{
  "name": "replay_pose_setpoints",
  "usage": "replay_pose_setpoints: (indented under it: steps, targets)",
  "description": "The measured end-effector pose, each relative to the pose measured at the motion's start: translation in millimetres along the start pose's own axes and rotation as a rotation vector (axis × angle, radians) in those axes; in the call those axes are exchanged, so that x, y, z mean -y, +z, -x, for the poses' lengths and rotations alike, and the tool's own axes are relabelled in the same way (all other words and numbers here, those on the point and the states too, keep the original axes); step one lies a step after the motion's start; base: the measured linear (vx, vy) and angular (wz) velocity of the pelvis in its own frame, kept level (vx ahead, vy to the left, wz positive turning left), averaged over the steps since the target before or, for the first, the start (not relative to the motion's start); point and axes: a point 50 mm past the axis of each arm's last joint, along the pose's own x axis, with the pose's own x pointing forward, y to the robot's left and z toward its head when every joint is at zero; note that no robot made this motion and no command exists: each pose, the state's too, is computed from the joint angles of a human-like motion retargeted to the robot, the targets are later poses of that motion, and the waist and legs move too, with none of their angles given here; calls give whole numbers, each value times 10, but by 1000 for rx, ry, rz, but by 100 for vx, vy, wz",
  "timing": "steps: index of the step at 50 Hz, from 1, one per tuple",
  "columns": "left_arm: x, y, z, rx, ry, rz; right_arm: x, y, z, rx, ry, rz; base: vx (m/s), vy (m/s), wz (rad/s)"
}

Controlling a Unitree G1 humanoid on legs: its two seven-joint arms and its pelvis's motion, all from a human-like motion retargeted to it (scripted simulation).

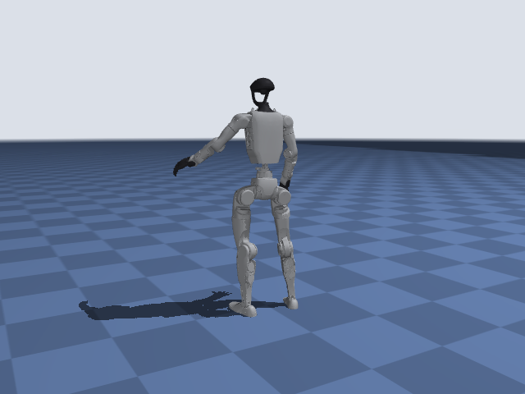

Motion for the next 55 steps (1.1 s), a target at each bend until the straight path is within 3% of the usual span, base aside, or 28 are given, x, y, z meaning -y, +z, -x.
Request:
replay_pose_setpoints:
  steps: [4,7,11,14,18,22,24,34,55]
  targets:
    - [-747,1103,-106,432,163,48,68,-62,22,-20,-16,-20,0,0,0]
    - [-1083,1965,184,799,165,103,129,-82,27,-31,-31,-40,0,0,0]
    - [-1168,2829,1013,1320,28,244,245,-64,31,-19,-86,-85,0,0,0]
    - [-1098,3133,1863,1746,-98,328,332,-18,40,21,-129,-115,0,0,-13]
    - [-1075,3174,2671,2200,-33,156,393,-15,62,54,-122,-113,1,0,-19]
    - [-1209,3254,2702,2221,262,-41,423,-89,71,25,-129,-150,0,0,-4]
    - [-1248,3281,2610,2162,297,-79,415,-153,75,-9,-126,-158,0,0,0]
    - [-1119,3226,2697,2225,238,-128,358,-494,173,-129,-41,-42,0,0,0]
    - [-1082,3148,2863,2301,232,-152,284,-656,257,-171,-23,-129,0,0,0]
